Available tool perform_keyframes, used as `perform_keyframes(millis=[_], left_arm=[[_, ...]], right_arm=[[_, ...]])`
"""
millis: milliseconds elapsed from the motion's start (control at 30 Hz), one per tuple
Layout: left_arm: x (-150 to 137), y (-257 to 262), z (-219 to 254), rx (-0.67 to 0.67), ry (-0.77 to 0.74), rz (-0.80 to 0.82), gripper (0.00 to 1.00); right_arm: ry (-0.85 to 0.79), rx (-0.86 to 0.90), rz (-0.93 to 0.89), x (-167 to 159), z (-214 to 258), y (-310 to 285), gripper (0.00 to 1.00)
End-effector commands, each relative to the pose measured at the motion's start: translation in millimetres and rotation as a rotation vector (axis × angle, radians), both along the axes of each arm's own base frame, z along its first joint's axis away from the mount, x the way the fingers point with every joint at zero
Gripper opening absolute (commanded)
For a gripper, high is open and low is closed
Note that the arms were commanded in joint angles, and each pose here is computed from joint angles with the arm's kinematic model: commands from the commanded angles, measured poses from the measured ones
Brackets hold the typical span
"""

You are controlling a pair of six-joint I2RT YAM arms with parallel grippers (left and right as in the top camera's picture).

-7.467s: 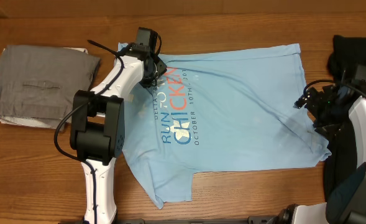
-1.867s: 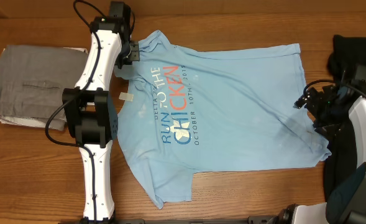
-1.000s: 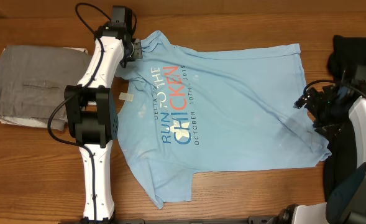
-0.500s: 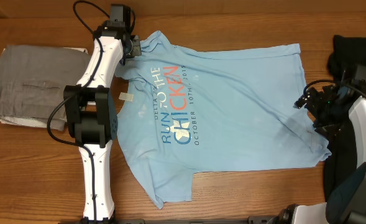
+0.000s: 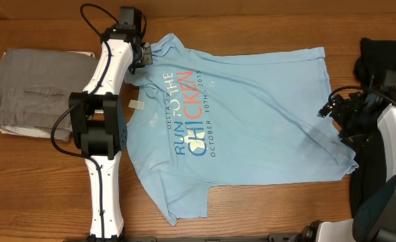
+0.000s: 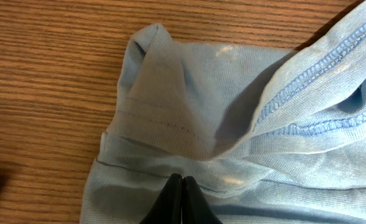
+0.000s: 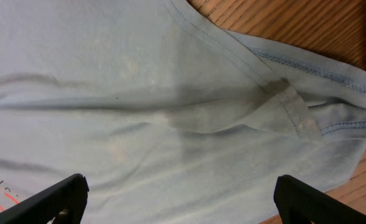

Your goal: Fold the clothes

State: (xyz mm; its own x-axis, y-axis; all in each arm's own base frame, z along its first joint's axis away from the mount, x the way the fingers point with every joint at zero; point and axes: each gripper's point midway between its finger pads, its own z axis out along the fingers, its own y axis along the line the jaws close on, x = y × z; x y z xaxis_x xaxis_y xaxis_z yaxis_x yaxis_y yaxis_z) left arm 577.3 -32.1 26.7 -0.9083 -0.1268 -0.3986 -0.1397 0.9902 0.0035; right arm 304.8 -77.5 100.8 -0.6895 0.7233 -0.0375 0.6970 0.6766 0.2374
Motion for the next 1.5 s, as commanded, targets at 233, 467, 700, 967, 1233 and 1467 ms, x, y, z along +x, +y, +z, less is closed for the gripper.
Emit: perform_keyframes(millis=[233,467,700,967,1233,1467], left_arm=[[10,5,-8,0.004,-0.050,0.020,0.04],[17,5,-4,0.005,-0.082,0.021,0.04],[27,4,1,0.000,-0.130,0.022,0.04],[42,3,7,-0.007,-0.201,0.022,0.05],[51,1,-14,-0.013,-0.220,0.020,0.06],[57,0,-35,-0.016,-0.230,0.019,0.07]], right_arm=[[-0.006,0.004,0.000,0,1,1,1.00],[-0.006,0.004,0.000,0,1,1,1.00],[-0.006,0.004,0.000,0,1,1,1.00],[-0.006,0.004,0.000,0,1,1,1.00],[-0.006,0.004,0.000,0,1,1,1.00],[-0.006,0.004,0.000,0,1,1,1.00]])
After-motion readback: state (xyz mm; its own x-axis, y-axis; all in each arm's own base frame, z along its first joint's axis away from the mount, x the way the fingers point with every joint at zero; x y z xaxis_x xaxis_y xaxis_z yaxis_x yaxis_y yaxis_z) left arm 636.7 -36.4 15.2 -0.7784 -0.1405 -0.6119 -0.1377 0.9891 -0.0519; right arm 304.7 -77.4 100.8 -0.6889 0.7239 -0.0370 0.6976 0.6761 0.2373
